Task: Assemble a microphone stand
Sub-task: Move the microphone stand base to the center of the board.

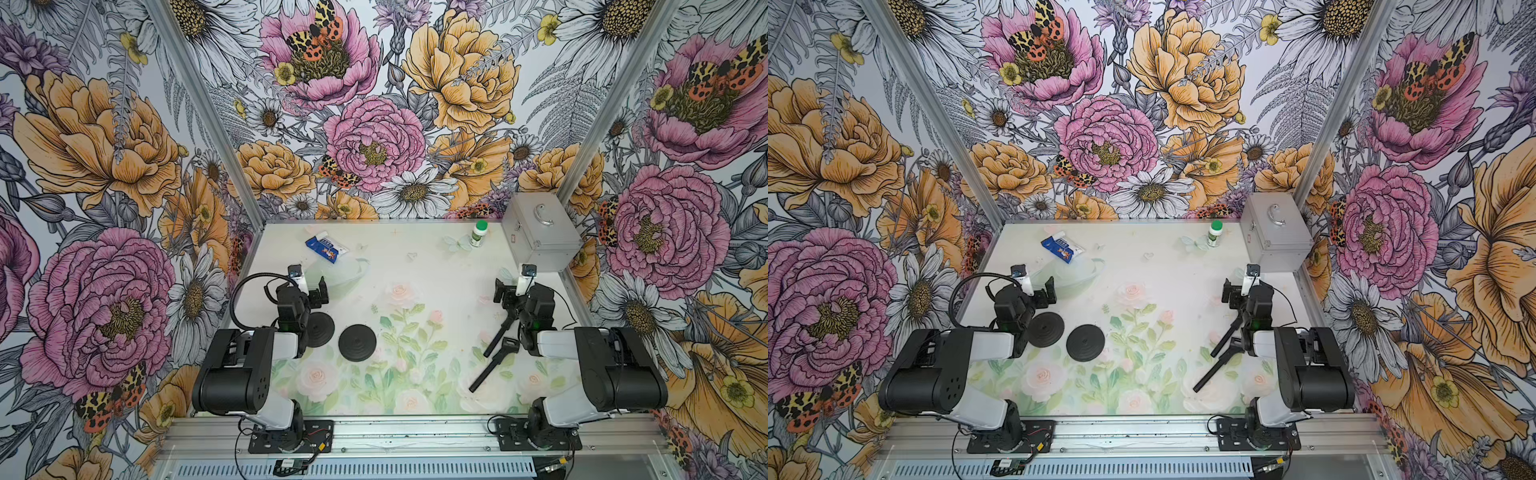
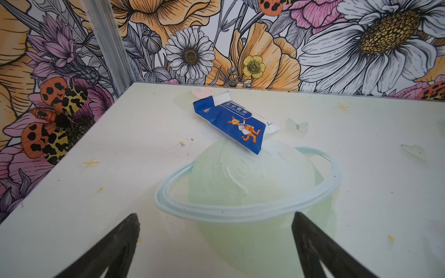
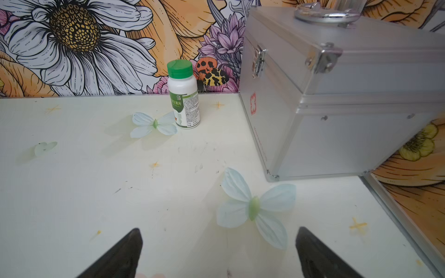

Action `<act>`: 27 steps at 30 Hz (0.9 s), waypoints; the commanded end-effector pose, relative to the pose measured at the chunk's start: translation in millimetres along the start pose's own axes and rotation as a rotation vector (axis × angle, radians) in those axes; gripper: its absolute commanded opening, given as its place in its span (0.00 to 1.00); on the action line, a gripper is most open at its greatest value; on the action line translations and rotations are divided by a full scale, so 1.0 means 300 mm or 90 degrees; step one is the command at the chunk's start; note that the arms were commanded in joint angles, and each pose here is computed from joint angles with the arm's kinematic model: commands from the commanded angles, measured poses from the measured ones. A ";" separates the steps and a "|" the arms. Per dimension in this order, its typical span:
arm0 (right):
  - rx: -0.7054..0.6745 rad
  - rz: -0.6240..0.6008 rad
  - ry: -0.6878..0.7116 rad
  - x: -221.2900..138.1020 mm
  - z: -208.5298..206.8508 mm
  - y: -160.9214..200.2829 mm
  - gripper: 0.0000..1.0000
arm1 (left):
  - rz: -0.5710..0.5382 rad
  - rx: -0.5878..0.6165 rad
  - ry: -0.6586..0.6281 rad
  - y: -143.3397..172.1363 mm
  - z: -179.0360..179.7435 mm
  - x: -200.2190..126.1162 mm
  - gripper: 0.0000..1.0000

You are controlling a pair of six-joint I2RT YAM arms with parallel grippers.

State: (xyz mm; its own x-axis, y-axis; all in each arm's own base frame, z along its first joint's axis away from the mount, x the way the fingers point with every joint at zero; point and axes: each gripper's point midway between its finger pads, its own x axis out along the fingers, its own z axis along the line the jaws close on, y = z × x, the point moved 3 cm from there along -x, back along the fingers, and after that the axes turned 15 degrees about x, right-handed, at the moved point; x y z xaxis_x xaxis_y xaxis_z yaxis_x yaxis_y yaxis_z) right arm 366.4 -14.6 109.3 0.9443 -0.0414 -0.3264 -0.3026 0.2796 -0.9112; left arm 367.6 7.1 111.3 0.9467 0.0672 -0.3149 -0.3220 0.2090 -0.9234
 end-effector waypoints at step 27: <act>-0.009 -0.024 -0.006 0.015 0.016 -0.037 1.00 | -0.034 0.004 0.006 -0.045 0.015 0.012 0.99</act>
State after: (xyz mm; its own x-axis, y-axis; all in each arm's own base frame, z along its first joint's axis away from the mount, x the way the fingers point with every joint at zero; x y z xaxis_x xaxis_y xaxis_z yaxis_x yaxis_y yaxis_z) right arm 366.4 -14.6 109.3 0.9443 -0.0414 -0.3264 -0.3030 0.2770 -0.9118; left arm 367.7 7.6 111.2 0.9473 0.0557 -0.3154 -0.3200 0.2063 -0.9247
